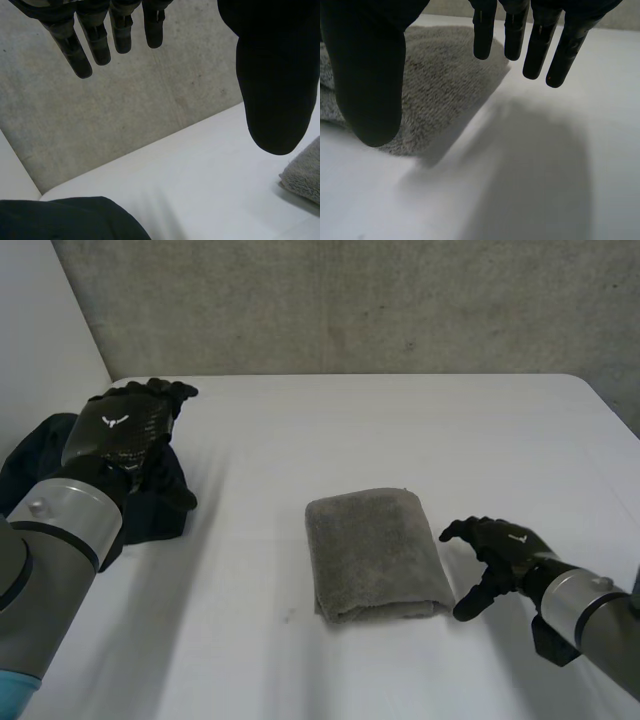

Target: Fold the laundry.

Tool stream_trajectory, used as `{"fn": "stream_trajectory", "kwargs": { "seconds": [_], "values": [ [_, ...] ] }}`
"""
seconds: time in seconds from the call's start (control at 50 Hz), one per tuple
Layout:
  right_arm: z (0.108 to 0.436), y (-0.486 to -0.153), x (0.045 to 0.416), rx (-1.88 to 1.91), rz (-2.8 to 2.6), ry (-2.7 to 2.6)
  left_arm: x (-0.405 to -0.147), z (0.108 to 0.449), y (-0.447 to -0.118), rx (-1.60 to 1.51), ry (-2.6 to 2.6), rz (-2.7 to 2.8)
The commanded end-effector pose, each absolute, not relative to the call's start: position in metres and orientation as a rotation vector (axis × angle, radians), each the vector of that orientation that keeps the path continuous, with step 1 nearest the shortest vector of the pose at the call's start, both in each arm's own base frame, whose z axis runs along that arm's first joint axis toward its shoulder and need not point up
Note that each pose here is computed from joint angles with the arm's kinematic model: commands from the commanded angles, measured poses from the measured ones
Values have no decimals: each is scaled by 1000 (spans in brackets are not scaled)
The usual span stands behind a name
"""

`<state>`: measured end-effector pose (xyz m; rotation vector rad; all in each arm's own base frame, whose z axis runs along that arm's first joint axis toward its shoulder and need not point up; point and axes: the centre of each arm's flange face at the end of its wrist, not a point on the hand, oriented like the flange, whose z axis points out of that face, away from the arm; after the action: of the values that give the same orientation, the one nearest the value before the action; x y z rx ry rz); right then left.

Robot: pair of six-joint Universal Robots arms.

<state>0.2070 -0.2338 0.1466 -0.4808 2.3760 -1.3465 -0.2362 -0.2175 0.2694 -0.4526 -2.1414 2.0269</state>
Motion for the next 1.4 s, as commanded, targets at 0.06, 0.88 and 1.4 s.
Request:
{"fn": "stream_trajectory", "kwargs": {
  "seconds": [0.06, 0.88, 1.4],
  "values": [
    [130, -231, 222, -452, -1308, 2325, -237, 263, -218, -458, -2155, 2012],
    [148, -309, 261, -534, -1626, 2183, -237, 260, -217, -456, -2153, 2013],
    [142, -508, 66, -151, -2198, 2465, -239, 246, -222, -464, -2188, 1982]
  ]
}}
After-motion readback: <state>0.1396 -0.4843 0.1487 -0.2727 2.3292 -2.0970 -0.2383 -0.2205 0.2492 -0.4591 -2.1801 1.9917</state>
